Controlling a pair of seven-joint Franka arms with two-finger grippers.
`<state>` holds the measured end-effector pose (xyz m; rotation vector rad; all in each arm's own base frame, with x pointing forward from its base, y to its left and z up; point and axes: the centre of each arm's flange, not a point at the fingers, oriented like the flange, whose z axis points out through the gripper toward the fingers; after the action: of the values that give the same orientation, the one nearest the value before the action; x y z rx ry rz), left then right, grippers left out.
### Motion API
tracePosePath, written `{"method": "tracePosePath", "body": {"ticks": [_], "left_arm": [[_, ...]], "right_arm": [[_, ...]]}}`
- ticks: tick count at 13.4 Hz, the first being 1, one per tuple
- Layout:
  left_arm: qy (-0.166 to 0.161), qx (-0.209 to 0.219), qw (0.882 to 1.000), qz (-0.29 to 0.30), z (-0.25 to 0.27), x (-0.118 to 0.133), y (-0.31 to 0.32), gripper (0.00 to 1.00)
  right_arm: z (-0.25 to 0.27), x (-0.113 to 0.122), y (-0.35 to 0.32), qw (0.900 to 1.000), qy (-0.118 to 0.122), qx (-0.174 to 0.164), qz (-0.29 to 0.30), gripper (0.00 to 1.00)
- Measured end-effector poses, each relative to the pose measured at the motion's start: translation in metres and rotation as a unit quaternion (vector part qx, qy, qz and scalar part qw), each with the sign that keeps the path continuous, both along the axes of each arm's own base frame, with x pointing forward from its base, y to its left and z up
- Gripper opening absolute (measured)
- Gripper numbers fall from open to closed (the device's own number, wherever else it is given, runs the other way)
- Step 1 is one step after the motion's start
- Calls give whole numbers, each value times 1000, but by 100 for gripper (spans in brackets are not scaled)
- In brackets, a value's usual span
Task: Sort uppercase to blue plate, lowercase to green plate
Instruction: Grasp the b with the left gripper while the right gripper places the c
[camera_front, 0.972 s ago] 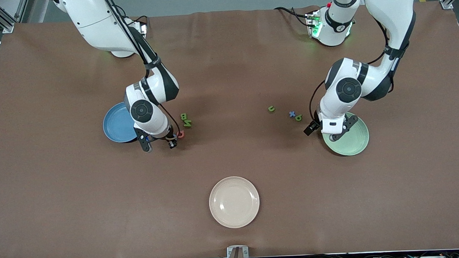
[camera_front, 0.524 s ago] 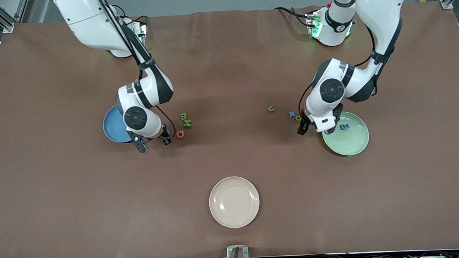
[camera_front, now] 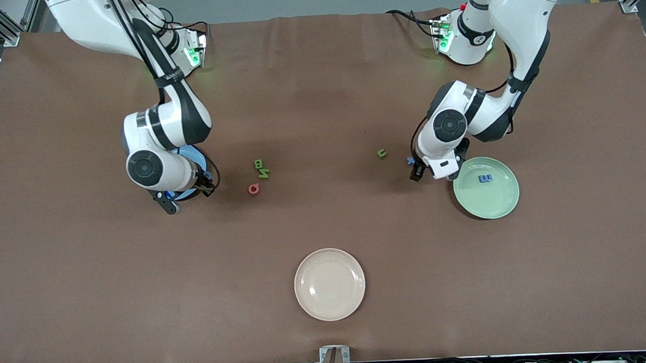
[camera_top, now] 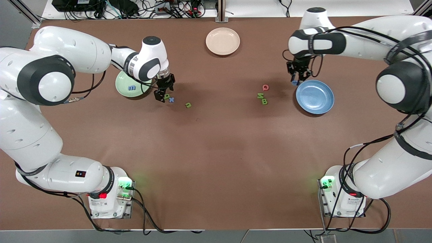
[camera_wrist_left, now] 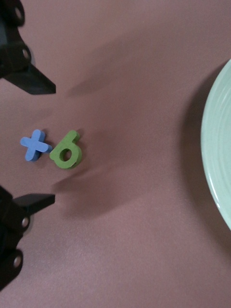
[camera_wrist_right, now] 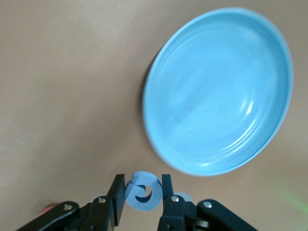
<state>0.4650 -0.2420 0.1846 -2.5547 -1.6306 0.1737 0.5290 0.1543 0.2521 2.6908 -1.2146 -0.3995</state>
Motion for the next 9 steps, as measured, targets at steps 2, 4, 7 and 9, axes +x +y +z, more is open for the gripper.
{"method": "tracePosePath", "body": {"ticks": [2,4,7,9], "left_arm": [[-10,-5,1000,-1,-4,-2,4,82],[-11,-5,1000,-2,-6,-4,6,81],[-21,-8,1000,-6,-8,-4,6,79],[-23,-11,1000,-7,-14,-5,7,79]], "right_arm": [[-1,-14,-27,1000,10,-7,10,35],[-2,-27,-41,1000,17,-16,12,35],[-1,-31,-49,1000,19,-17,14,41],[-1,-31,-50,1000,19,-16,16,56]]}}
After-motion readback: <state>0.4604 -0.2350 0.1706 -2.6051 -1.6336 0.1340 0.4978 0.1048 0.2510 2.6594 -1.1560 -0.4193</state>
